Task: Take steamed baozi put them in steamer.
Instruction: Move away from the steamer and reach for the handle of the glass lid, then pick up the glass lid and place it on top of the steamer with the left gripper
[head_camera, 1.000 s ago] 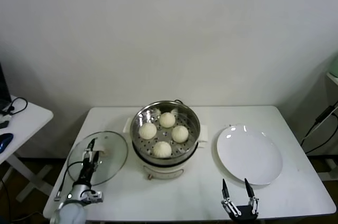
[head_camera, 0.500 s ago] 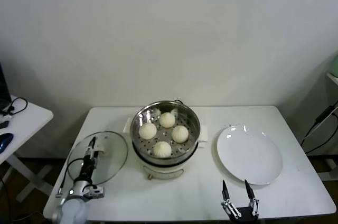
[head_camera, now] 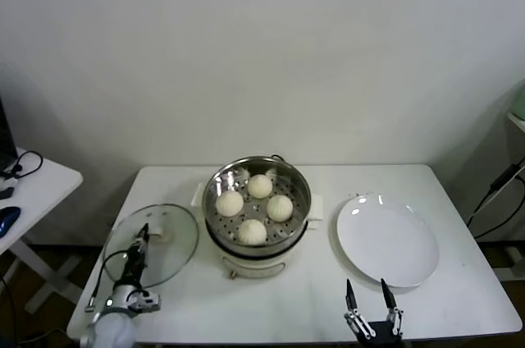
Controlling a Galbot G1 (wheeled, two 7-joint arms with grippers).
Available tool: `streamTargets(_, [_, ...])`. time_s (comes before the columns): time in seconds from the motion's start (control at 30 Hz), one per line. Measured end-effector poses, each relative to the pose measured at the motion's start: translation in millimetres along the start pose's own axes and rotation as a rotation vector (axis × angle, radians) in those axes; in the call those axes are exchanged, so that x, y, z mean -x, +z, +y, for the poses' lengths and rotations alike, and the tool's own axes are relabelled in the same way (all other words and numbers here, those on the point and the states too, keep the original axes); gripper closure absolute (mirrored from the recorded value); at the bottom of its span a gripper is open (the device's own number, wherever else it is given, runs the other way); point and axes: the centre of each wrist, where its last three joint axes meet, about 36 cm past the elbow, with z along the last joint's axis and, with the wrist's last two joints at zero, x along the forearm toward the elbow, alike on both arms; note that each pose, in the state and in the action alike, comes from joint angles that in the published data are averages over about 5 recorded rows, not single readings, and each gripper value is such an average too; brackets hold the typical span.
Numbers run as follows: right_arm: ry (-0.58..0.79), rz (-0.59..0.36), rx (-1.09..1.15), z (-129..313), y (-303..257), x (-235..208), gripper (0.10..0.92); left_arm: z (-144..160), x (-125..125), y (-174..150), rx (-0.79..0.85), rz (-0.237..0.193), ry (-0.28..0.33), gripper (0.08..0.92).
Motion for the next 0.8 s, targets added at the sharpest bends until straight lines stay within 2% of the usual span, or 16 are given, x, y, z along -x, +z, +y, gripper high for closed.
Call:
streamTargets(0.13, [0.000, -0.003, -0.002, -1, 0, 0, 0.200, 1, 1, 0, -0.014, 0.001, -0.011, 0.859])
streamTargets(0.8, [-0.002, -0.002, -0.004, 0, 3, -2, 0.200, 10, -4, 3, -0.083, 0.035, -0.081, 0.864])
